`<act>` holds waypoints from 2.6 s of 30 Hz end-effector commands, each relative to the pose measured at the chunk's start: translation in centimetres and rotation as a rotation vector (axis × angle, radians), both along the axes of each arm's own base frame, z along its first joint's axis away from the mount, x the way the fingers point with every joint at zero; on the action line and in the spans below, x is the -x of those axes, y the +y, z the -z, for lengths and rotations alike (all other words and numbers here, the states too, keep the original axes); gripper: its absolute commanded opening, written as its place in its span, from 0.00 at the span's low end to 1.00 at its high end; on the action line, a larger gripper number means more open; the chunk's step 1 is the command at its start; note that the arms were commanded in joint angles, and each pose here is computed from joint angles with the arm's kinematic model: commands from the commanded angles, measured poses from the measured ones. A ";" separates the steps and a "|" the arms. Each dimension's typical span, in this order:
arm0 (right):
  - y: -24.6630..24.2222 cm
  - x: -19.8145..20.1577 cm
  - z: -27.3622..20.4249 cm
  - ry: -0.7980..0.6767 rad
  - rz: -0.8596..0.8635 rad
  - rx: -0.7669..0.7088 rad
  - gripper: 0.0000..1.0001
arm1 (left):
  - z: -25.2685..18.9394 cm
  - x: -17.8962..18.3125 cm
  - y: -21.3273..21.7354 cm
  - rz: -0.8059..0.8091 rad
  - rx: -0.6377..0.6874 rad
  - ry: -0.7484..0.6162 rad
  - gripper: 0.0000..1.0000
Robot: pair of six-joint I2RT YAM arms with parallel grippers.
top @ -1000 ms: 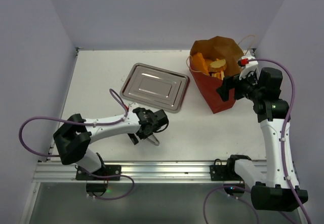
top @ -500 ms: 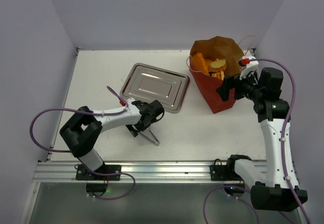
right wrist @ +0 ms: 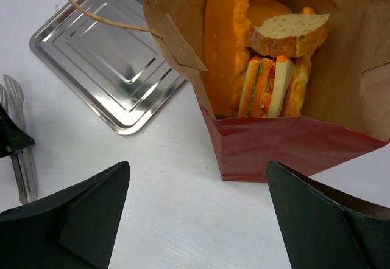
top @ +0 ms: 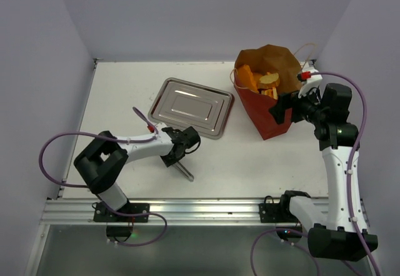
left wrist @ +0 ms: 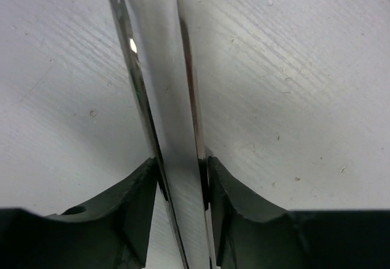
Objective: Take the fake bread out of the paper bag
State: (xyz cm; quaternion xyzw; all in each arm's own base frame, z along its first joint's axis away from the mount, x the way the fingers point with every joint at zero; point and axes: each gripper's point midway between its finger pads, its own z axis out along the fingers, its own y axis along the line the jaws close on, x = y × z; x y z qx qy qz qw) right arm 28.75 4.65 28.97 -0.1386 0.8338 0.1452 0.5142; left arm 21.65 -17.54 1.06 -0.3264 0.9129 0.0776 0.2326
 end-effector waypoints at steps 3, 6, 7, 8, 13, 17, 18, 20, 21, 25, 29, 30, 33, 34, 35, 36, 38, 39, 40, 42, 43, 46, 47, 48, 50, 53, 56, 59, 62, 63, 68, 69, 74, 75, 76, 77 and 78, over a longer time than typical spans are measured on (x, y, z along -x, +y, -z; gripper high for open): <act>-0.7 -0.1 -2.7 -0.070 0.030 0.016 0.99 | 1.4 0.8 1.1 0.036 -0.022 0.015 0.28; -1.1 -0.1 -3.4 -0.080 0.047 0.036 0.99 | -0.3 0.2 1.1 0.085 -0.022 -0.025 0.19; -1.1 -0.1 -3.6 -0.081 0.047 0.039 0.99 | -0.9 -0.1 1.3 0.111 -0.037 -0.040 0.17; -1.1 0.0 -3.6 -0.076 0.045 0.039 0.99 | -1.4 -0.3 1.3 0.135 -0.038 -0.053 0.14; -0.8 -0.1 -5.0 -0.083 0.030 0.028 0.99 | -5.4 -1.5 0.8 0.325 -0.018 -0.161 0.02; -0.7 -0.2 -5.5 -0.075 0.030 0.018 0.99 | -8.3 -1.8 -1.3 0.533 0.091 -0.273 0.02; -0.7 -0.2 -5.9 -0.077 0.030 0.015 0.99 | -9.8 -2.0 -2.2 0.568 0.150 -0.349 0.03; -0.6 -0.4 -6.1 -0.073 0.034 0.006 0.99 | -11.2 -1.6 -3.5 0.702 0.208 -0.403 0.07; -0.6 -0.5 -6.6 -0.081 0.036 0.003 0.99 | -13.4 -1.9 -4.4 0.730 0.264 -0.490 0.08; -0.6 -1.1 -7.8 -0.077 0.053 -0.029 0.99 | -16.6 -1.5 -6.0 0.856 0.360 -0.583 0.22; -0.9 -2.1 -8.7 -0.073 0.080 -0.043 0.99 | -18.5 -1.4 -7.4 0.923 0.426 -0.623 0.34; -1.0 -2.2 -8.7 -0.068 0.089 -0.049 0.99 | -18.8 -1.4 -7.6 0.930 0.440 -0.630 0.37; -1.4 -2.8 -8.9 -0.064 0.113 -0.050 0.99 | -19.2 -1.4 -8.4 0.960 0.484 -0.642 0.45; -1.4 -2.9 -8.8 -0.059 0.120 -0.055 0.99 | -19.4 -1.4 -8.6 0.966 0.498 -0.644 0.46; -1.5 -3.1 -8.9 -0.060 0.125 -0.057 0.99 | -19.3 -1.5 -8.8 0.975 0.514 -0.645 0.47; -1.6 -3.2 -8.8 -0.055 0.128 -0.057 0.99 | -19.3 -1.5 -8.9 0.974 0.524 -0.645 0.48; -1.7 -3.4 -8.6 -0.047 0.136 -0.059 0.99 | -19.3 -1.7 -9.1 0.980 0.545 -0.651 0.50; -1.8 -3.5 -8.5 -0.044 0.139 -0.060 0.99 | -19.0 -1.7 -9.1 0.978 0.551 -0.646 0.50; -1.9 -3.6 -8.4 -0.041 0.144 -0.058 0.99 | -18.9 -1.6 -9.2 0.985 0.565 -0.643 0.51; -2.1 -3.7 -8.1 -0.033 0.151 -0.057 0.99 | -18.6 -1.5 -9.3 0.988 0.583 -0.647 0.52; -2.1 -3.8 -7.9 -0.028 0.154 -0.060 0.99 | -18.7 -1.4 -9.4 0.990 0.595 -0.647 0.52; -2.6 -3.9 -7.5 -0.015 0.176 -0.066 0.99 | -18.5 -1.3 -9.3 0.987 0.612 -0.648 0.53; -2.8 -3.9 -7.3 -0.010 0.185 -0.066 0.99 | -18.4 -1.3 -9.2 0.985 0.614 -0.648 0.54; -2.9 -4.0 -7.3 -0.010 0.192 -0.064 0.99 | -18.5 -1.3 -9.3 0.988 0.616 -0.650 0.54; -3.5 -4.3 -7.3 -0.001 0.234 -0.087 0.99 | -18.3 -1.1 -9.2 0.994 0.619 -0.649 0.54; -4.4 -4.8 -7.6 0.003 0.285 -0.101 0.99 | -18.3 -0.8 -9.1 1.006 0.628 -0.649 0.53; -5.4 -5.5 -7.7 0.005 0.311 -0.100 0.99 | -19.2 -0.8 -9.2 1.015 0.642 -0.692 0.53; -6.7 -6.7 -7.4 0.004 0.338 -0.056 0.98 | -19.6 -0.5 -9.0 1.021 0.647 -0.707 0.53; -8.3 -8.2 -6.2 0.018 0.354 0.012 0.94 | -19.8 0.0 -8.8 1.026 0.655 -0.720 0.53; -8.7 -8.6 -5.9 0.024 0.351 0.034 0.92 | -19.4 0.1 -8.6 1.024 0.653 -0.715 0.53; -10.2 -11.2 -3.5 0.036 0.362 0.089 0.81 | -19.2 0.7 -8.0 1.030 0.648 -0.720 0.53; -10.4 -11.5 -3.2 0.032 0.360 0.101 0.80 | -19.1 0.7 -7.9 1.030 0.642 -0.721 0.53; -10.4 -13.1 -0.7 0.043 0.324 0.116 0.73 | -19.7 0.9 -7.8 1.036 0.641 -0.743 0.53; -10.5 -13.3 -0.4 0.042 0.317 0.125 0.72 | -19.7 0.9 -7.8 1.035 0.644 -0.743 0.53; -10.5 -13.6 0.2 0.045 0.312 0.130 0.71 | -19.8 1.0 -7.8 1.037 0.648 -0.743 0.53; -10.7 -14.0 1.0 0.060 0.312 0.135 0.69 | -19.8 1.0 -7.8 1.037 0.648 -0.743 0.53; -10.7 -14.2 1.4 0.066 0.303 0.142 0.68 | -19.9 0.9 -7.8 1.037 0.648 -0.745 0.54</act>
